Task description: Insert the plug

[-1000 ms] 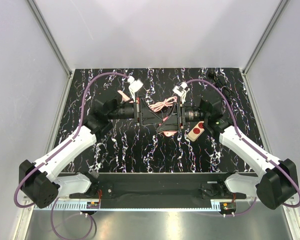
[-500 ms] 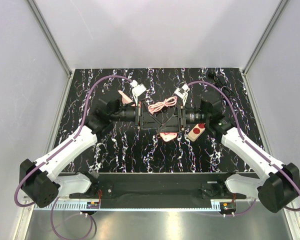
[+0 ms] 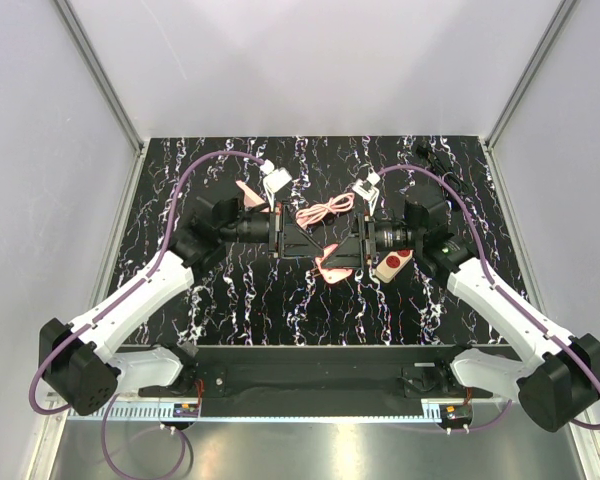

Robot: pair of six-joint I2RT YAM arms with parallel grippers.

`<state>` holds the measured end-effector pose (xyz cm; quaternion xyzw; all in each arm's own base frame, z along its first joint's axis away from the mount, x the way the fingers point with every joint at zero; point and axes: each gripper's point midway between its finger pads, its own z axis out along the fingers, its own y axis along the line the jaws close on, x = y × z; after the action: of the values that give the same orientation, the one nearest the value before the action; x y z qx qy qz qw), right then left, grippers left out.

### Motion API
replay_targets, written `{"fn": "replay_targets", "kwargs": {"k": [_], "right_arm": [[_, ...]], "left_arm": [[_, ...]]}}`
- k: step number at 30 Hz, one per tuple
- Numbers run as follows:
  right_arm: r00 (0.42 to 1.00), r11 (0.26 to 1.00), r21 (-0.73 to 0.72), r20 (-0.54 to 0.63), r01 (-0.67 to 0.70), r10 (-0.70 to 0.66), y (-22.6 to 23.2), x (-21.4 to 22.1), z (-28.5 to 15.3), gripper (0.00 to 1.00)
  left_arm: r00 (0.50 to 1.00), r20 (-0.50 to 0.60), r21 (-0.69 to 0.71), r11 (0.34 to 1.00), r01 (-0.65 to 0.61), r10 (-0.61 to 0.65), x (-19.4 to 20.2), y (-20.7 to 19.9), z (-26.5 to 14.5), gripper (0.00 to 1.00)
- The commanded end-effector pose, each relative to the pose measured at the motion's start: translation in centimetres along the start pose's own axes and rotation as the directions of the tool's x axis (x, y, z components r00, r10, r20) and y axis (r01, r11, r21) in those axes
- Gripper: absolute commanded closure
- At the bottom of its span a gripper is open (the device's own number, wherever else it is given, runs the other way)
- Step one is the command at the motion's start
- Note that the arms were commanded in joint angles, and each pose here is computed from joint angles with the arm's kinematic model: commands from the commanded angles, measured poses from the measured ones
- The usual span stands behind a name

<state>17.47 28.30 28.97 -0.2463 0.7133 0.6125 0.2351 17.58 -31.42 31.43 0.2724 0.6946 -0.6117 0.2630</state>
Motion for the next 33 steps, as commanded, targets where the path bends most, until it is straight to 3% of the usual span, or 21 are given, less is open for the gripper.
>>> {"fn": "replay_targets", "kwargs": {"k": [1,13,17,20,21,24,25,26,27,28,30,33], "right_arm": [[0.999,0.999,-0.018,0.008,0.040,-0.040,1.0,-0.2,-0.5,0.50],[0.999,0.998,-0.058,-0.018,0.028,-0.030,1.3,0.6,-0.6,0.47],[0.999,0.998,-0.061,-0.016,0.034,-0.035,1.3,0.6,-0.6,0.60],[0.999,0.998,-0.062,-0.016,0.033,-0.035,1.3,0.6,-0.5,0.81],[0.999,0.998,-0.055,-0.010,0.033,-0.034,1.2,0.5,-0.5,0.99],[1.000,0.999,-0.032,0.003,0.022,-0.022,0.7,0.3,-0.4,1.00],[1.000,1.000,-0.021,0.009,0.018,-0.018,0.5,0.2,-0.3,1.00],[1.000,1.000,-0.008,0.013,0.009,-0.009,0.2,0.2,-0.3,1.00],[1.000,1.000,0.018,0.028,-0.001,0.001,-0.3,0.0,-0.2,1.00],[0.999,0.999,0.037,0.038,-0.007,0.006,-0.5,-0.2,-0.2,1.00],[0.997,0.991,0.128,0.061,-0.044,0.037,-2.3,-0.7,-0.2,1.00],[0.990,0.948,0.288,0.081,-0.135,0.116,-5.5,-0.5,-1.2,1.00]], "left_arm": [[0.999,0.009,0.040,0.998,-0.046,0.046,-0.6,-0.9,-0.1,1.00],[0.999,0.013,0.033,0.999,-0.038,0.038,-0.8,-0.5,0.0,1.00],[0.999,0.015,0.035,0.999,-0.039,0.038,-0.9,-0.5,0.0,1.00],[0.999,0.014,0.031,0.999,-0.031,0.030,-0.8,-0.2,0.0,1.00],[1.000,0.015,0.028,0.999,-0.028,0.027,-0.8,-0.1,0.0,1.00],[0.999,0.027,0.008,1.000,-0.019,0.018,-1.0,0.3,0.0,1.00],[0.999,0.032,-0.003,1.000,-0.016,0.016,-1.1,0.5,-0.1,0.92],[0.999,0.035,-0.022,1.000,-0.005,0.005,-1.1,0.9,-0.2,0.75],[0.999,0.051,-0.037,0.999,-0.014,0.016,-1.5,1.1,-0.4,0.45],[0.998,0.056,-0.078,0.997,0.008,-0.003,-1.5,1.8,-0.6,0.34],[0.995,0.095,-0.137,0.990,-0.016,0.029,-2.7,2.3,-1.5,0.19],[0.988,0.141,-0.261,0.965,-0.028,0.067,-4.6,3.7,-4.0,0.15]]}}
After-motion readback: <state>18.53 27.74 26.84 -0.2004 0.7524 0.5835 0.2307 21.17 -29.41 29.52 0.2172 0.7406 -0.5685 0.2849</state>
